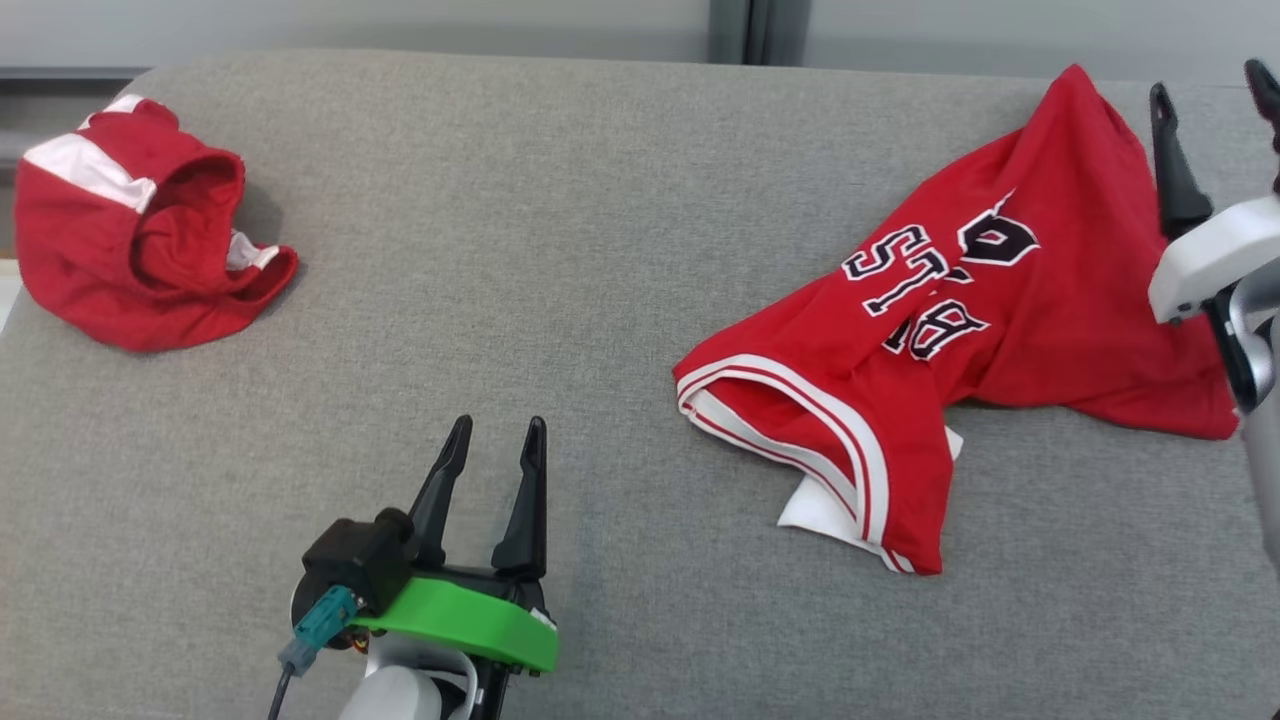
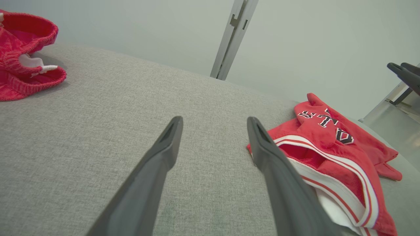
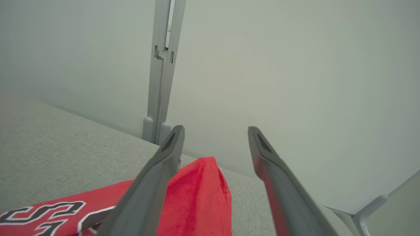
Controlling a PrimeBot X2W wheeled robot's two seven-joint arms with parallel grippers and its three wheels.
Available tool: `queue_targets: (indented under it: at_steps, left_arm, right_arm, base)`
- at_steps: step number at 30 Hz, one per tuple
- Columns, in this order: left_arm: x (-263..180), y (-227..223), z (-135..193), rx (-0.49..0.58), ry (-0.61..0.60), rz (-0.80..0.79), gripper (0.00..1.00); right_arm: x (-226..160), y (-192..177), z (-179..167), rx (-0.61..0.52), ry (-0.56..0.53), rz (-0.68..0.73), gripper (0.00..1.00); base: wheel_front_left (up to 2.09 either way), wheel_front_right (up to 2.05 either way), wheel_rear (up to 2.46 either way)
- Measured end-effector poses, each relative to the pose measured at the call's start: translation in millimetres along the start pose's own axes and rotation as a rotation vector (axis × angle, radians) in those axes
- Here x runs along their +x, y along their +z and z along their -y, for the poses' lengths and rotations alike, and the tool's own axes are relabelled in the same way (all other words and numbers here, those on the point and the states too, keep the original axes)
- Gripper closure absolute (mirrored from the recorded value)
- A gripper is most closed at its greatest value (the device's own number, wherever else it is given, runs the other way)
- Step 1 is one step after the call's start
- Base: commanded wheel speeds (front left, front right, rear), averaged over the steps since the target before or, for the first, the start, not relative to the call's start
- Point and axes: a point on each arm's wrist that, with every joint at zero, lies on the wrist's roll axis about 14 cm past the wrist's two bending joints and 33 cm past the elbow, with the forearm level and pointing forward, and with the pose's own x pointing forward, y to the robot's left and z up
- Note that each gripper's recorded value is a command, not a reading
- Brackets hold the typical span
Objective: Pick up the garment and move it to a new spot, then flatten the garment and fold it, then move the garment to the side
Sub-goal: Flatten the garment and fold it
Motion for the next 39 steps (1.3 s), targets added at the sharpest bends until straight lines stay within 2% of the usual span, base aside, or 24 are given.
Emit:
queue_targets:
  at_steps: [6, 9, 18, 27, 34, 39]
  left_arm:
    - [-6.2, -4.6, 16.2, 0.000, -0.049, -0.012, 0.00]
    - [-10.5, -9.1, 29.2, -0.002, -0.089, -0.025, 0.00]
    - [-22.3, -48.8, 65.7, -0.009, -0.212, -0.151, 0.00]
    - [-9.9, -84.8, 97.1, -0.091, -0.305, -0.294, 0.00]
    - [37.4, -86.1, 85.7, -0.017, -0.221, -0.314, 0.00]
    - [55.1, -104.8, 70.4, 0.034, -0.172, -0.388, 0.00]
  right_arm:
    - [-48.7, 6.5, -8.6, 0.092, -0.047, 0.039, 0.00]
    - [-89.3, -0.7, -11.7, 0.158, -0.105, 0.031, 0.00]
    - [-159.9, -15.4, -4.9, 0.203, -0.214, -0.007, 0.00]
    - [-172.1, -11.9, -4.3, 0.214, -0.221, 0.006, 0.00]
    - [-165.3, -11.2, -0.5, 0.193, -0.222, 0.014, 0.00]
    - [-160.9, -15.9, 1.5, 0.188, -0.223, 0.006, 0.00]
  base:
    - [0.00, 0.00, 0.00]
    - [0.00, 0.00, 0.00]
    - [0.00, 0.00, 0.00]
    - [0.00, 0.00, 0.00]
    - [0.00, 0.00, 0.00]
    - [0.00, 0.00, 0.00]
